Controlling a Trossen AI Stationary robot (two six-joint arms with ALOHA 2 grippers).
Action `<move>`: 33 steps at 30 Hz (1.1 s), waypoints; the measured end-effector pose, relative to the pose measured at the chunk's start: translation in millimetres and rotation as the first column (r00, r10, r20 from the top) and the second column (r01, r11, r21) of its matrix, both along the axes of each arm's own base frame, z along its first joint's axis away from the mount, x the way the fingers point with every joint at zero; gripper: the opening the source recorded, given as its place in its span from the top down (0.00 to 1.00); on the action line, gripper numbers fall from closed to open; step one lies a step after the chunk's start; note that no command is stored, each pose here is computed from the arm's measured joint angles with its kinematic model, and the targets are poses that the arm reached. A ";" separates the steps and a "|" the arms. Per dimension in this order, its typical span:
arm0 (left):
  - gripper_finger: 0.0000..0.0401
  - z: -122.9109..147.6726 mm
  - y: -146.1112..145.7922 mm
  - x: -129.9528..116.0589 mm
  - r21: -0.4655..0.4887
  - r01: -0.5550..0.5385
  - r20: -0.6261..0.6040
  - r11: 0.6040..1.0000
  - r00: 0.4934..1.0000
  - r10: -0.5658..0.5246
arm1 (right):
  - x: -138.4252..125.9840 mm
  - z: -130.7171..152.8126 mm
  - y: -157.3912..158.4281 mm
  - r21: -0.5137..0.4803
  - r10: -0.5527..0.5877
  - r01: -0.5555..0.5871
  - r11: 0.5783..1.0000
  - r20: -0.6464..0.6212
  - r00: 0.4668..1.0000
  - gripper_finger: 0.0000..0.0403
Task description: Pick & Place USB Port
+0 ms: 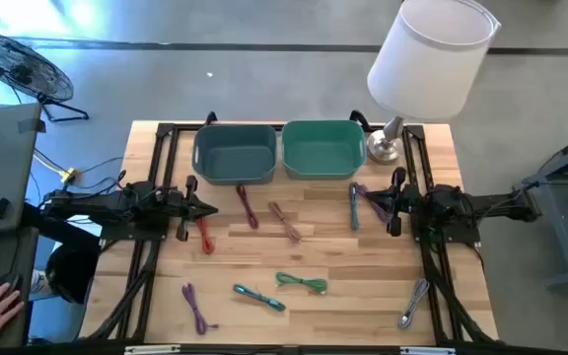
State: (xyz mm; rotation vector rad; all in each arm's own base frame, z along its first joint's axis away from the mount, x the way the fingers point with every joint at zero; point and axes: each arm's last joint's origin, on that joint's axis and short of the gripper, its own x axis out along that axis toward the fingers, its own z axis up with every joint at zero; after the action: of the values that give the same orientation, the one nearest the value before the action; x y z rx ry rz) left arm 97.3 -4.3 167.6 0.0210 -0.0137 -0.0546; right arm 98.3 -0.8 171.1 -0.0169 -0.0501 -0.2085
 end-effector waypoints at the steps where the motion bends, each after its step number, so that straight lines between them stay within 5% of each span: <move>1: 1.00 0.0 0.0 0.0 0.000 0.000 0.000 1.000 1.000 0.000 | 0.0 0.0 0.0 0.000 0.000 0.000 1.000 0.000 1.000 1.00; 33: 1.00 0.0 0.0 0.0 0.000 0.000 0.000 1.000 1.000 0.000 | 0.0 0.0 0.0 0.000 0.000 0.000 1.000 0.000 1.000 1.00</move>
State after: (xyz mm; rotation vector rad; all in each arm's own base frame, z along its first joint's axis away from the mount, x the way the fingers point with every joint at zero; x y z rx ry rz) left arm 97.3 -4.3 167.6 0.0210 -0.0137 -0.0548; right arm 98.3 -0.8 171.1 -0.0169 -0.0500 -0.2082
